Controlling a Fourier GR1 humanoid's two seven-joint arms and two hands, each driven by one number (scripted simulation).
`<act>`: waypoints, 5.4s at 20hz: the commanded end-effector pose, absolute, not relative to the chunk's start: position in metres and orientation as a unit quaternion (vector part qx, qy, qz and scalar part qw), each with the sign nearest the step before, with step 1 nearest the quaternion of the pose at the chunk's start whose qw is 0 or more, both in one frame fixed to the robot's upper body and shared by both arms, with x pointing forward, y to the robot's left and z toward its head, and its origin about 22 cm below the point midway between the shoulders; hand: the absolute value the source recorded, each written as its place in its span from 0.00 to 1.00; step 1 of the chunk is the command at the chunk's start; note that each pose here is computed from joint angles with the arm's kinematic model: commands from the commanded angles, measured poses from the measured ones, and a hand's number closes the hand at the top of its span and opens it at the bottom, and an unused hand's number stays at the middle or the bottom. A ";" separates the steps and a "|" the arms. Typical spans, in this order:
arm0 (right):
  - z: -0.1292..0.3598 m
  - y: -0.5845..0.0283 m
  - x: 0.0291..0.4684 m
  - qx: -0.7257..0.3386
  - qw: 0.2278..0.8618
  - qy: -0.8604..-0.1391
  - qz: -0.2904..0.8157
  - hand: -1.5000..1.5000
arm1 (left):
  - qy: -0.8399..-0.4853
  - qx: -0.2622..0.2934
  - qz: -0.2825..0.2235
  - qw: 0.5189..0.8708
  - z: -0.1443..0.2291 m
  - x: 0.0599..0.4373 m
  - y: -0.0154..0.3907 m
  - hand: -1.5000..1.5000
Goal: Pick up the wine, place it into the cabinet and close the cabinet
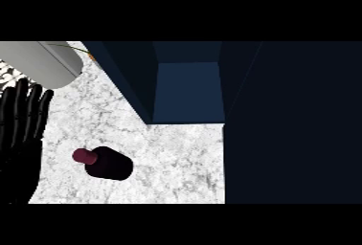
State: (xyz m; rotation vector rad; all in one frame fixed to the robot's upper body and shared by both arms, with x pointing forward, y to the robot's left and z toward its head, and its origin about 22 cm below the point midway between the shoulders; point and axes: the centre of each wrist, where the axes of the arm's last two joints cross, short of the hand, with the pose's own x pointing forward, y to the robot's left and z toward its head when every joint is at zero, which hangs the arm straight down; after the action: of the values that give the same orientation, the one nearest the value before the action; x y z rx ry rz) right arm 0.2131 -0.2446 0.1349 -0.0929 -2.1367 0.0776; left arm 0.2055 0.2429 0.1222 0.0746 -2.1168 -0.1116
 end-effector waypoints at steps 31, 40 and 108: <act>0.168 -0.235 0.136 0.095 0.572 -0.810 0.094 0.00 | -0.767 -0.237 -0.032 0.595 0.141 0.232 0.212 0.00; 0.167 -0.243 0.127 0.091 0.566 -0.814 0.089 0.00 | -0.766 -0.208 -0.028 0.608 0.147 0.214 0.225 0.00; 0.176 -0.223 0.140 0.081 0.568 -0.813 0.095 0.00 | -0.692 -0.144 -0.047 0.706 -0.127 0.229 0.318 0.00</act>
State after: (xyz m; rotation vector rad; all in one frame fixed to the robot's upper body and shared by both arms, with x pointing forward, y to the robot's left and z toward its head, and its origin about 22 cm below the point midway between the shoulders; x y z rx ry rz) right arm 0.1540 -0.2314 0.1677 0.2021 -1.9004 0.2182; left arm 0.2370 0.3188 -0.1092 -0.2990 -1.5543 -0.0948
